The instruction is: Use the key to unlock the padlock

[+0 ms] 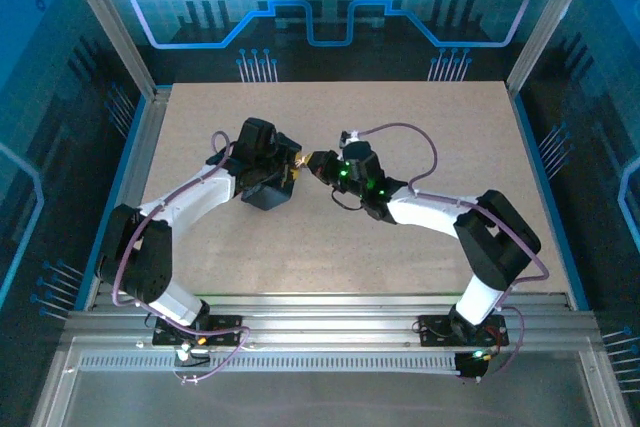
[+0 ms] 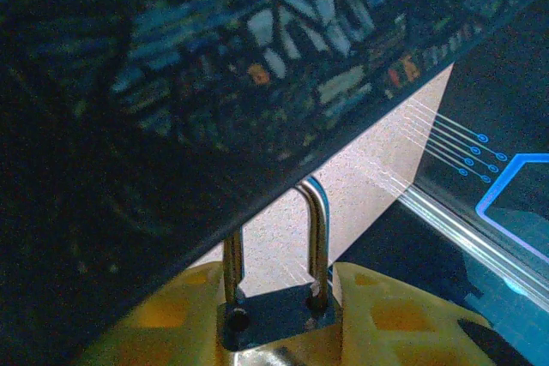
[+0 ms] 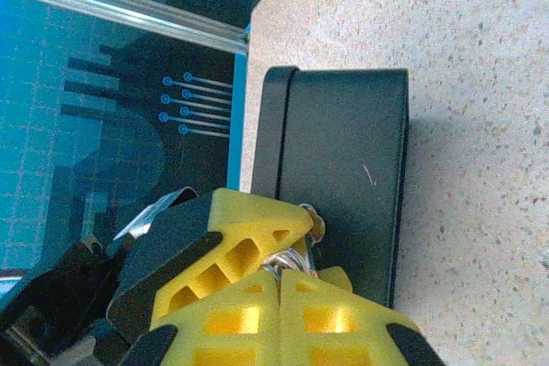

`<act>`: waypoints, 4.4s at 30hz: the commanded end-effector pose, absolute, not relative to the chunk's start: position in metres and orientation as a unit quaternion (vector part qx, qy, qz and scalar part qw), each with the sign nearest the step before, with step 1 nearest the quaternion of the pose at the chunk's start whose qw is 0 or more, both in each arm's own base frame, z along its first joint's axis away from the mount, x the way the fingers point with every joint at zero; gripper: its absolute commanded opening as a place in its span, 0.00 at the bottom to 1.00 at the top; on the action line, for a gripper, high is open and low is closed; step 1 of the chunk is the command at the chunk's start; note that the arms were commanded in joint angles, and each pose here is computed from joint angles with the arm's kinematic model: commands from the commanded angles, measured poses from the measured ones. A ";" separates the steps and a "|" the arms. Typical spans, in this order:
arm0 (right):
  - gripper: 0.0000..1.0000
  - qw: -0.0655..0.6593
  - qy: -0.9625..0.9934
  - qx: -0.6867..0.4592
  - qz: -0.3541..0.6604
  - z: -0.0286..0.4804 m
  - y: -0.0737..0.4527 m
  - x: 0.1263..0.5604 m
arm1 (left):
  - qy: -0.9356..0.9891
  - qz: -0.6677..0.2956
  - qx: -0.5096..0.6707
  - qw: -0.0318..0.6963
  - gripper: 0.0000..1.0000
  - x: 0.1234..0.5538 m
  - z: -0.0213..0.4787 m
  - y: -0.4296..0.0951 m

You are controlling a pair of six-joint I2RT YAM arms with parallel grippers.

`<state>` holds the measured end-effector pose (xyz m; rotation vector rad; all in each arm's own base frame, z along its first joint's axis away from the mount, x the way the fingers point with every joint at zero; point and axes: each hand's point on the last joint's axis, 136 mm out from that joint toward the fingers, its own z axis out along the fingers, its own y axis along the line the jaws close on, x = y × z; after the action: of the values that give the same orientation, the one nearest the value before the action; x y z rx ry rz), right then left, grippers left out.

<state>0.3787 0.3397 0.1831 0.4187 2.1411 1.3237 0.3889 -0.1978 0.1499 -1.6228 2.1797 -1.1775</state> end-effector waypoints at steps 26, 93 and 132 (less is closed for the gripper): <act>0.35 0.468 0.671 -0.527 0.227 0.214 0.329 0.328 | 0.760 -0.392 -0.514 0.064 0.00 0.367 0.168 -0.201; 0.00 0.531 0.582 -0.616 0.011 0.142 0.382 0.343 | 0.761 -0.419 -0.493 0.044 0.00 0.360 0.187 -0.221; 0.00 0.565 0.607 -0.556 0.061 0.159 0.399 0.343 | 0.757 -0.417 -0.499 0.062 0.00 0.356 0.191 -0.208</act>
<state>0.3533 0.3892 0.1580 -1.3125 1.3806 -0.0090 0.3700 -0.1633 0.1452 -1.6727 2.1968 -0.9463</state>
